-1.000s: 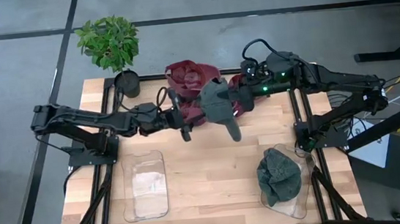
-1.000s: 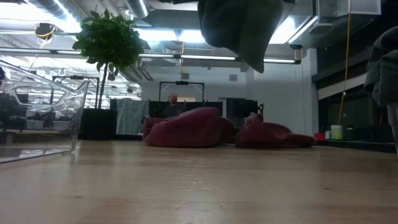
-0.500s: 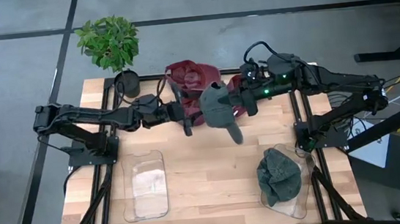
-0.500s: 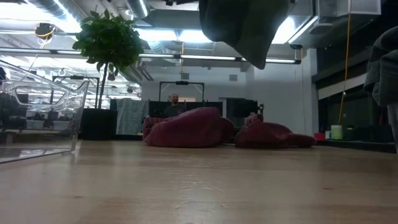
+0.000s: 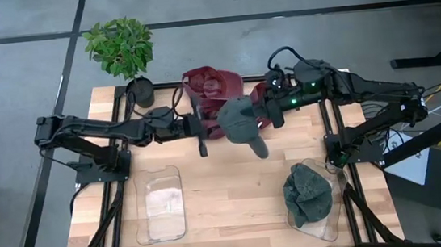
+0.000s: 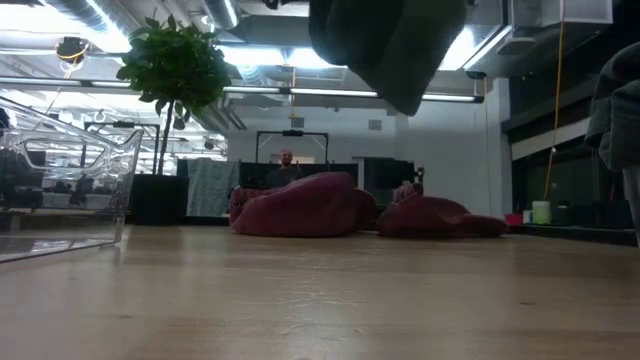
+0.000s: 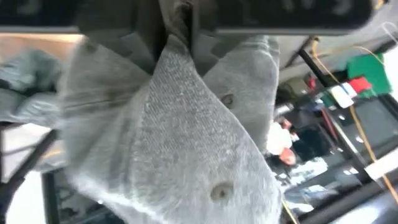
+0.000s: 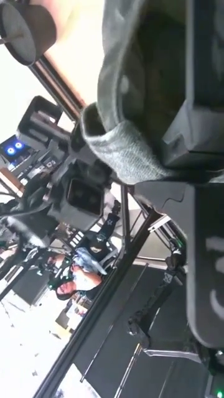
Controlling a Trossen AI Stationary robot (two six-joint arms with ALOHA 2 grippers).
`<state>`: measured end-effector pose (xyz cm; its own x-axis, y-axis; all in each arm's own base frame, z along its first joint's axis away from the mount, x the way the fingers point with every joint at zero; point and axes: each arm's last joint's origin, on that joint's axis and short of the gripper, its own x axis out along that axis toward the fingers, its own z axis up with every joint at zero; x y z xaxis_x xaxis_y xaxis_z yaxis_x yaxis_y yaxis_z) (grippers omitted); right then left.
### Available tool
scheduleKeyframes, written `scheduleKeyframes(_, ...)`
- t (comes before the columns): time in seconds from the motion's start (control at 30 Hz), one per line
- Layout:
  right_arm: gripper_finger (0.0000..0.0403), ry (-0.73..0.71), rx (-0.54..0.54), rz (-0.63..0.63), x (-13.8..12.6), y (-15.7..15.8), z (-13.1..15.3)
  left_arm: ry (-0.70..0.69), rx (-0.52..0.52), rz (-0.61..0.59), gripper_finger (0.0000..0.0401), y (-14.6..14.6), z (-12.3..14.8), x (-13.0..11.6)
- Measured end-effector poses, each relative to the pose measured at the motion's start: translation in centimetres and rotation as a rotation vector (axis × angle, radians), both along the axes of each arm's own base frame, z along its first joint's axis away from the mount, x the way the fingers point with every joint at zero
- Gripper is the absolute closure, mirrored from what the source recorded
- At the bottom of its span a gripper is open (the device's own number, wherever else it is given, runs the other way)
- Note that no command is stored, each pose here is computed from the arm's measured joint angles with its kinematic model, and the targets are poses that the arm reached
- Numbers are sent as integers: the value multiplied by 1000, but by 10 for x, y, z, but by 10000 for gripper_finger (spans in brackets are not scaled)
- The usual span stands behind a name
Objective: Pick & Place hat
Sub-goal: Put the gray cap into the right transparent bin
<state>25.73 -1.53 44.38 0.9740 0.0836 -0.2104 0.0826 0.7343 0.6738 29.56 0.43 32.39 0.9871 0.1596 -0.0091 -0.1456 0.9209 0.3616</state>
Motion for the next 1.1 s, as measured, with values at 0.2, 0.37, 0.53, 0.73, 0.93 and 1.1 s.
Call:
scheduleKeyframes(0.2, 381, 54, -8, -1, -1, -1, -5, 69, -63, -68, 379, -10, 4, -16)
scheduleKeyframes(0.37, 353, 122, -45, -81, -3, -3, -11, 195, -183, -88, 370, -9, 0, -31)
scheduleKeyframes(0.53, 310, 148, -108, -129, -4, -5, -14, 318, -380, -175, 378, -4, -3, -48)
scheduleKeyframes(0.73, 258, 152, -154, -168, -4, -6, -14, 460, -794, -357, 371, 2, -4, -65)
scheduleKeyframes(0.93, 241, 153, -173, -169, -4, -6, -14, 592, -1204, -417, 378, 8, -5, -72)
scheduleKeyframes(1.1, 241, 163, -176, -167, -3, -7, -18, 556, -1261, -305, 377, 16, -7, -70)
